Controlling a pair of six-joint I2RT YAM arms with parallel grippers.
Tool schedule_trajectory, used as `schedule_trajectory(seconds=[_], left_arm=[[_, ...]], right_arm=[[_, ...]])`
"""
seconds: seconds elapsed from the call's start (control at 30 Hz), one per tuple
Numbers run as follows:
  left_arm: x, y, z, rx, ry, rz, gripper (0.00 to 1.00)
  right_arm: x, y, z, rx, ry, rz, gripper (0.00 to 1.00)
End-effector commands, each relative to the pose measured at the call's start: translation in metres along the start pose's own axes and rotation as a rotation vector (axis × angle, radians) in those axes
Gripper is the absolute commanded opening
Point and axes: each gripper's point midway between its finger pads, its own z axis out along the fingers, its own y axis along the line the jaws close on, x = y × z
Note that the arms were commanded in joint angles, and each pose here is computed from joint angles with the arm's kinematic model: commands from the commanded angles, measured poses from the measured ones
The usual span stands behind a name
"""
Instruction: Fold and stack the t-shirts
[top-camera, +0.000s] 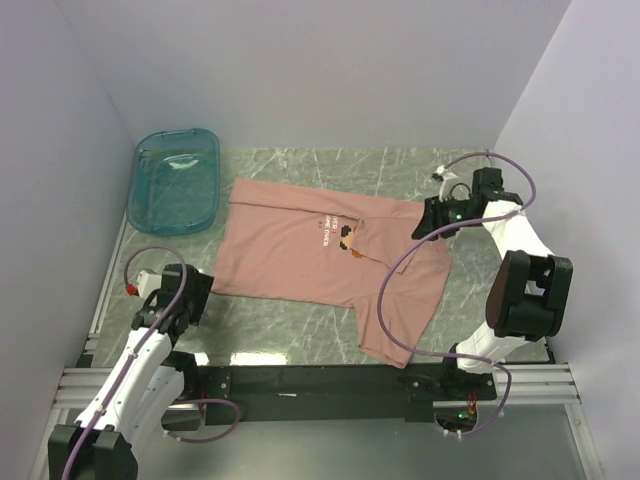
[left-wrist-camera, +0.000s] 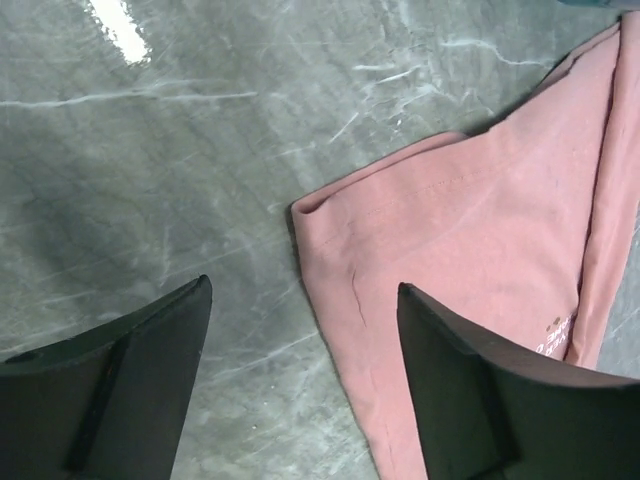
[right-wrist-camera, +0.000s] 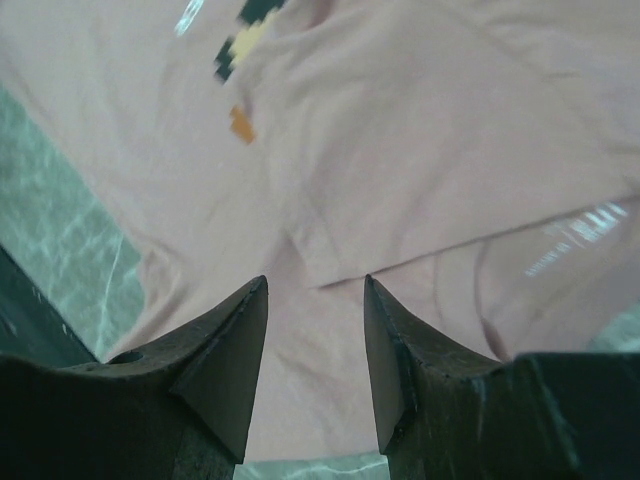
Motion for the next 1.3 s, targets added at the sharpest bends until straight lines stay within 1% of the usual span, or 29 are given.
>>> schedule_trajectory(seconds=[0.0, 0.03, 0.1, 0.13, 0.2, 0.23, 0.3, 0.33, 0.37, 0.4, 0.43, 0.5, 0.53, 0.7, 0.77, 0.8, 0.83, 0.87, 0.93, 0.97, 1.0, 1.1, 1.27], left_arm=[[-0.01, -0.015, -0.003, 0.042, -0.034, 0.016, 0.79], [-0.005, -0.012, 0.002, 0.02, -0.013, 0.034, 0.78], [-0.002, -0.014, 0.007, 0.011, 0.003, 0.066, 0.77], [0.002, -0.009, 0.012, -0.024, 0.023, 0.092, 0.77], [0.003, -0.013, 0.016, -0.026, 0.025, 0.105, 0.77], [0.003, -0.012, 0.019, -0.037, 0.025, 0.116, 0.77], [0.001, -0.017, 0.021, -0.023, 0.012, 0.114, 0.75], [0.001, -0.016, 0.022, -0.026, 0.011, 0.114, 0.75], [0.0, -0.016, 0.023, -0.027, 0.008, 0.112, 0.73], [-0.001, -0.017, 0.024, -0.021, 0.007, 0.109, 0.72], [0.001, -0.017, 0.027, -0.02, 0.01, 0.115, 0.7], [0.003, -0.016, 0.03, -0.022, 0.026, 0.116, 0.63], [0.005, -0.016, 0.032, -0.024, 0.034, 0.122, 0.61], [0.01, -0.015, 0.035, -0.012, 0.058, 0.136, 0.49], [0.009, -0.015, 0.034, -0.009, 0.056, 0.142, 0.43], [0.009, -0.015, 0.034, -0.005, 0.058, 0.145, 0.42], [0.009, -0.016, 0.033, 0.002, 0.059, 0.148, 0.4], [0.009, -0.017, 0.033, 0.006, 0.061, 0.149, 0.35], [0.01, -0.017, 0.032, 0.013, 0.068, 0.156, 0.28], [0.011, -0.017, 0.032, 0.014, 0.069, 0.157, 0.22], [0.011, -0.016, 0.032, 0.012, 0.073, 0.16, 0.19], [0.013, -0.015, 0.033, 0.008, 0.081, 0.161, 0.13], [0.01, -0.018, 0.031, 0.008, 0.074, 0.17, 0.05]], right_arm=[[0.003, 0.038, -0.007, -0.106, 0.043, -0.188, 0.5], [0.013, 0.052, -0.006, -0.15, 0.082, -0.27, 0.5], [0.032, 0.069, -0.005, -0.22, 0.127, -0.369, 0.5], [0.045, 0.083, -0.01, -0.272, 0.15, -0.507, 0.5], [0.076, 0.091, -0.013, -0.33, 0.205, -0.642, 0.5], [0.086, 0.102, -0.018, -0.369, 0.21, -0.804, 0.5], [0.11, 0.098, -0.02, -0.375, 0.259, -0.943, 0.53], [0.115, 0.101, -0.025, -0.365, 0.263, -1.001, 0.54], [0.124, 0.098, -0.026, -0.359, 0.303, -1.051, 0.55], [0.138, 0.098, -0.026, -0.377, 0.33, -1.085, 0.55], [0.141, 0.099, -0.028, -0.362, 0.337, -1.126, 0.55], [0.161, 0.098, -0.027, -0.379, 0.388, -1.174, 0.56], [0.167, 0.1, -0.028, -0.381, 0.393, -1.2, 0.55], [0.212, 0.116, -0.028, -0.496, 0.455, -1.33, 0.52], [0.217, 0.112, -0.026, -0.478, 0.473, -1.388, 0.5], [0.227, 0.11, -0.026, -0.491, 0.491, -1.417, 0.5], [0.227, 0.108, -0.027, -0.474, 0.501, -1.464, 0.5], [0.23, 0.107, -0.027, -0.479, 0.509, -1.483, 0.49], [0.235, 0.107, -0.03, -0.501, 0.521, -1.526, 0.49], [0.236, 0.108, -0.031, -0.505, 0.521, -1.541, 0.48], [0.235, 0.108, -0.031, -0.504, 0.511, -1.562, 0.48], [0.237, 0.112, -0.031, -0.532, 0.507, -1.611, 0.47], [0.243, 0.132, -0.032, -0.646, 0.491, -1.656, 0.46]])
